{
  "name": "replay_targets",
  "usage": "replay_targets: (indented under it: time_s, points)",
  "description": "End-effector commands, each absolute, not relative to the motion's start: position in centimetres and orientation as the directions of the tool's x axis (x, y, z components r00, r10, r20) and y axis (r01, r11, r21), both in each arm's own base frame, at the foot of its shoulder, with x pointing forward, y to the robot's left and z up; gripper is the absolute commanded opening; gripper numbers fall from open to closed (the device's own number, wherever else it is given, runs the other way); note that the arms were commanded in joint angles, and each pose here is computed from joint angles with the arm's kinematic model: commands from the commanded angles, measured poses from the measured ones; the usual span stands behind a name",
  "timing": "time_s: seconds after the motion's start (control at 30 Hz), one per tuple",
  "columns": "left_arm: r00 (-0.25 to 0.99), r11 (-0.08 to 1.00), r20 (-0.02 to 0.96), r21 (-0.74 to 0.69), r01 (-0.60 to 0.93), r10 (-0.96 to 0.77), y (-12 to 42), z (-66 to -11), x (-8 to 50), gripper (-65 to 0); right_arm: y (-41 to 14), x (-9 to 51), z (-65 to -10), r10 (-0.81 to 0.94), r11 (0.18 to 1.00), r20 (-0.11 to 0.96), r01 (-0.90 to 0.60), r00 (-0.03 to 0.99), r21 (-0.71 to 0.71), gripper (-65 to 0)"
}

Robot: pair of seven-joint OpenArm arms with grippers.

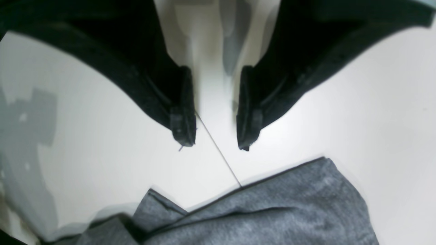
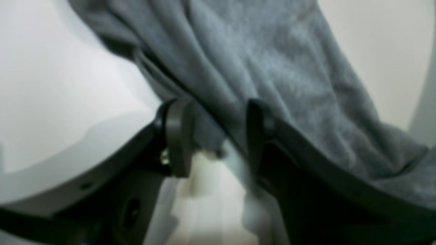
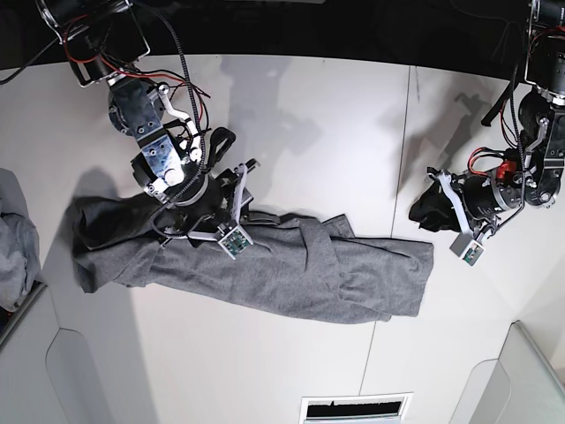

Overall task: Layout the t-shirt on the table in an organized manner, then fold the t-shirt properly
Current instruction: 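Move the right gripper to the t-shirt's bunched edge and grasp it, then drag the grasped edge with the right gripper to spread the shirt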

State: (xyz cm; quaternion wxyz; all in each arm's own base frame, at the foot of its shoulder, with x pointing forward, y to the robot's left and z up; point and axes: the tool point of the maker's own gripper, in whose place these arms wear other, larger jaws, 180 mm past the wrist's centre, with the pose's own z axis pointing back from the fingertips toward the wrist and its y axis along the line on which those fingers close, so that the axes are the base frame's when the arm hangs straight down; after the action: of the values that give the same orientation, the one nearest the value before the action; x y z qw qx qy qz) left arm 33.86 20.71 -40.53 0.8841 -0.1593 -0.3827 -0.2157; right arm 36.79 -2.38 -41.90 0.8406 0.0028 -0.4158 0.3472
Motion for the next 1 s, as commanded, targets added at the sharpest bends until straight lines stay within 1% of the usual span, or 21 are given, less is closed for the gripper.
replay_targets:
  time_s: [0.0, 0.1, 0.37, 0.5, 0.57, 0.77, 0.8, 0.87, 0.97]
  points:
    - [0.573, 0.856, 0.782, -0.102, 0.506, -0.245, 21.1, -38.8, 35.1, -42.2, -2.0, 38.3, -39.8, 0.562, 0.768, 0.741, -0.565, 0.368, -0.302, -39.1]
    - [0.573, 0.856, 0.782, -0.102, 0.506, -0.246, 21.1, -38.8, 35.1, -42.2, -1.6, 38.2, -39.9, 0.559, 0.767, 0.742, -0.571, 0.37, -0.293, -39.1]
    - [0.564, 0.856, 0.791, -0.104, 0.506, -0.237, 20.9, -38.6, 35.2, -42.2, -2.3, 37.3, -42.5, 0.57, 0.766, 0.704, -0.584, 0.423, -0.269, -39.3]
    - [0.563, 0.855, 0.793, -0.109, 0.507, -0.232, 20.7, -38.6, 35.2, -42.2, -2.8, 36.8, -43.9, 0.576, 0.766, 0.682, -0.589, 0.451, -0.258, -43.8]
    - [0.563, 0.855, 0.793, -0.11, 0.507, -0.232, 20.7, -38.6, 35.2, -42.2, -2.8, 36.7, -44.0, 0.576, 0.766, 0.681, -0.589, 0.452, -0.258, -44.9]
    - [0.564, 0.855, 0.792, -0.109, 0.507, -0.233, 20.7, -38.6, 35.2, -42.2, -2.6, 37.1, -43.1, 0.571, 0.77, 0.691, -0.58, 0.442, -0.266, -46.0]
    - [0.564, 0.855, 0.792, -0.109, 0.507, -0.234, 20.7, -38.6, 35.2, -42.2, -2.5, 37.1, -43.0, 0.57, 0.771, 0.693, -0.58, 0.441, -0.265, -47.6]
    - [0.564, 0.855, 0.792, -0.109, 0.507, -0.234, 20.7, -38.6, 35.2, -42.2, -2.5, 37.1, -43.0, 0.57, 0.77, 0.693, -0.58, 0.441, -0.264, -53.3]
    - [0.563, 0.855, 0.792, -0.108, 0.507, -0.234, 20.7, -38.6, 35.2, -42.2, -2.5, 37.1, -43.0, 0.572, 0.77, 0.692, -0.58, 0.441, -0.266, -65.0]
